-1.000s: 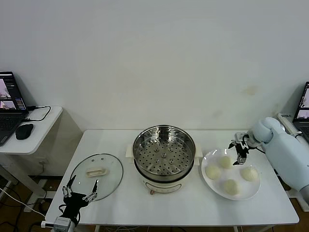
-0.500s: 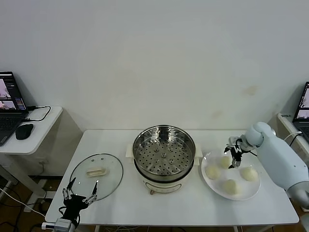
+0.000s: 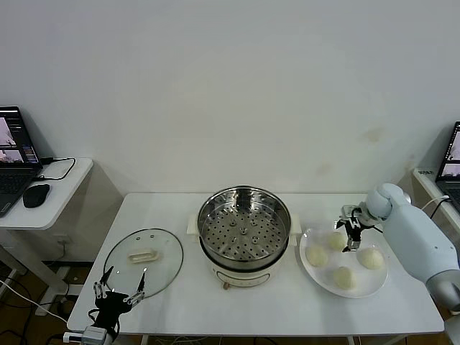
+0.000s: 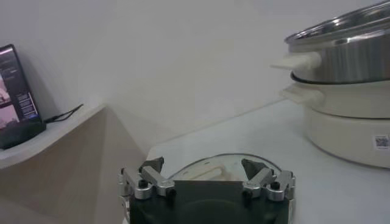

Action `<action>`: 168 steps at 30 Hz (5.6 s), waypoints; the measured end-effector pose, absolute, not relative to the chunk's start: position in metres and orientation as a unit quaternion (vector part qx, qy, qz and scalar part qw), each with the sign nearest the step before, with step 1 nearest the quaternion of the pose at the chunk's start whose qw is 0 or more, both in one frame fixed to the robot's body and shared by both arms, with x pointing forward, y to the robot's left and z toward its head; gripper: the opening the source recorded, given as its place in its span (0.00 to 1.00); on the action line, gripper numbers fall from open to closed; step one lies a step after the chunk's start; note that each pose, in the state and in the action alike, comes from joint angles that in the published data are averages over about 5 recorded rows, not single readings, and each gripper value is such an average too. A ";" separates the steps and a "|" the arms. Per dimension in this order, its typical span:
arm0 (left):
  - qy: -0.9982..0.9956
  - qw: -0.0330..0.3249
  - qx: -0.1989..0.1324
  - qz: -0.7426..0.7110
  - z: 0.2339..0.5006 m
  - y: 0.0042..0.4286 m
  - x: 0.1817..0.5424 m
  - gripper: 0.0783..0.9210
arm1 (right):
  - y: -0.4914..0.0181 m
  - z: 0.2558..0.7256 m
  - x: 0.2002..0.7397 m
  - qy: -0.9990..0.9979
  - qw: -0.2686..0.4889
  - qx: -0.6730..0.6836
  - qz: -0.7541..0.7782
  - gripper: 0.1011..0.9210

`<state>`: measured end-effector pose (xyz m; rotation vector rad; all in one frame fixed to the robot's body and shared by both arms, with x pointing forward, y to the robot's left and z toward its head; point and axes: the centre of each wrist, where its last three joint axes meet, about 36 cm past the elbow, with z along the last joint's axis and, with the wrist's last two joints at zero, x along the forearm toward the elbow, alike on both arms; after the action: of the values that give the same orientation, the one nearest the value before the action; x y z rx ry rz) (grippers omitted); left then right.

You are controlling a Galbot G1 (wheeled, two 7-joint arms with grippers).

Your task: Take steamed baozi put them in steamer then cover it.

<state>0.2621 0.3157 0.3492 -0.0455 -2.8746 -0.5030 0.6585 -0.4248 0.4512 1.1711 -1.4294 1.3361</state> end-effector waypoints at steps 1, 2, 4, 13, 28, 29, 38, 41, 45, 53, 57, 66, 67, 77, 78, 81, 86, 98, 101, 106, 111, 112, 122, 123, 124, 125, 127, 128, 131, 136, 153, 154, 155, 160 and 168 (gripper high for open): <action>-0.979 0.112 -0.015 -0.171 0.349 0.316 0.262 0.88 | -0.425 0.451 0.659 -0.571 0.417 0.466 0.532 0.88; -0.979 0.112 -0.015 -0.171 0.349 0.316 0.262 0.88 | -0.425 0.450 0.659 -0.571 0.417 0.466 0.532 0.88; -0.979 0.113 -0.016 -0.170 0.348 0.315 0.261 0.88 | -0.425 0.449 0.659 -0.573 0.416 0.465 0.531 0.87; -0.979 0.114 -0.015 -0.167 0.346 0.313 0.261 0.88 | -0.425 0.448 0.660 -0.577 0.418 0.465 0.525 0.63; -0.980 0.112 -0.017 -0.166 0.345 0.311 0.264 0.88 | -0.426 0.494 0.667 -0.594 0.403 0.467 0.517 0.58; -0.980 0.111 -0.017 -0.165 0.345 0.311 0.264 0.88 | -0.424 0.502 0.669 -0.595 0.399 0.468 0.517 0.58; -0.981 0.105 -0.013 -0.160 0.349 0.307 0.263 0.88 | -0.386 0.601 0.701 -0.607 0.348 0.486 0.524 0.58; -0.982 0.102 -0.011 -0.160 0.351 0.308 0.263 0.88 | -0.365 0.633 0.712 -0.604 0.331 0.496 0.528 0.58; -0.982 0.096 -0.006 -0.160 0.354 0.308 0.263 0.88 | -0.331 0.668 0.725 -0.594 0.311 0.512 0.537 0.58; -0.982 0.087 0.008 -0.166 0.356 0.313 0.262 0.88 | -0.260 0.708 0.751 -0.550 0.251 0.566 0.560 0.58; -0.981 0.087 0.014 -0.171 0.357 0.317 0.259 0.88 | -0.228 0.711 0.758 -0.495 0.200 0.603 0.593 0.58; -0.980 0.094 0.020 -0.174 0.355 0.317 0.251 0.88 | -0.172 0.706 0.750 -0.344 0.084 0.645 0.677 0.58; -0.980 0.095 0.020 -0.174 0.355 0.317 0.250 0.88 | -0.165 0.704 0.748 -0.326 0.072 0.646 0.686 0.58; -0.980 0.100 0.022 -0.170 0.355 0.313 0.244 0.88 | -0.111 0.694 0.720 -0.172 -0.015 0.638 0.750 0.58; -0.980 0.101 0.023 -0.170 0.354 0.313 0.243 0.88 | -0.107 0.692 0.717 -0.161 -0.021 0.637 0.754 0.58; -0.980 0.104 0.025 -0.169 0.352 0.312 0.241 0.88 | -0.097 0.684 0.712 -0.135 -0.035 0.635 0.760 0.58; -0.980 0.106 0.025 -0.166 0.352 0.310 0.239 0.88 | -0.089 0.667 0.710 -0.118 -0.051 0.635 0.761 0.58; -0.981 0.110 0.022 -0.161 0.346 0.308 0.242 0.88 | -0.089 0.618 0.725 -0.134 -0.054 0.646 0.749 0.59; -0.981 0.111 0.022 -0.160 0.346 0.308 0.242 0.88 | -0.088 0.609 0.727 -0.137 -0.054 0.649 0.747 0.59; -0.981 0.112 0.021 -0.160 0.344 0.307 0.242 0.88 | -0.086 0.598 0.730 -0.140 -0.053 0.651 0.744 0.59; -0.981 0.113 0.022 -0.158 0.343 0.307 0.242 0.88 | -0.084 0.588 0.731 -0.143 -0.052 0.653 0.742 0.59; -0.981 0.114 0.022 -0.158 0.343 0.307 0.242 0.88 | -0.083 0.587 0.731 -0.144 -0.053 0.653 0.741 0.59; -0.981 0.116 0.020 -0.152 0.341 0.302 0.241 0.88 | -0.085 0.590 0.730 -0.155 -0.035 0.643 0.749 0.79; -0.981 0.117 0.020 -0.152 0.341 0.302 0.241 0.88 | -0.086 0.592 0.730 -0.157 -0.031 0.641 0.751 0.82; -0.981 0.117 0.019 -0.152 0.341 0.302 0.241 0.88 | -0.086 0.595 0.729 -0.159 -0.028 0.639 0.752 0.85; -0.981 0.117 0.019 -0.152 0.341 0.301 0.240 0.88 | -0.087 0.598 0.729 -0.162 -0.024 0.638 0.752 0.86; -0.981 0.116 0.018 -0.152 0.341 0.301 0.241 0.88 | -0.090 0.606 0.727 -0.171 -0.018 0.636 0.752 0.88; -0.981 0.116 0.018 -0.153 0.342 0.301 0.241 0.88 | -0.091 0.611 0.725 -0.178 -0.014 0.636 0.751 0.88; -0.981 0.114 0.018 -0.153 0.343 0.302 0.241 0.88 | -0.098 0.631 0.719 -0.204 -0.006 0.634 0.746 0.88; -0.981 0.113 0.016 -0.154 0.346 0.301 0.239 0.88 | -0.121 0.671 0.706 -0.264 0.020 0.626 0.733 0.88; -0.980 0.117 -0.004 -0.159 0.351 0.299 0.235 0.88 | -0.277 0.703 0.643 -0.516 0.264 0.550 0.601 0.88; -0.981 0.118 -0.005 -0.157 0.351 0.298 0.235 0.88 | -0.285 0.700 0.638 -0.525 0.277 0.543 0.594 0.88; -0.981 0.118 -0.006 -0.155 0.352 0.298 0.236 0.88 | -0.293 0.697 0.633 -0.533 0.290 0.536 0.587 0.88; -0.982 0.123 -0.010 -0.143 0.354 0.296 0.236 0.88 | -0.327 0.671 0.610 -0.559 0.342 0.508 0.559 0.88; -0.982 0.129 -0.014 -0.138 0.356 0.292 0.230 0.88 | -0.356 0.617 0.589 -0.574 0.388 0.483 0.536 0.88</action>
<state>0.2299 0.2923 0.3564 -0.0395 -2.8537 -0.4014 0.5890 -0.3558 0.6174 1.2286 -1.4599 1.3643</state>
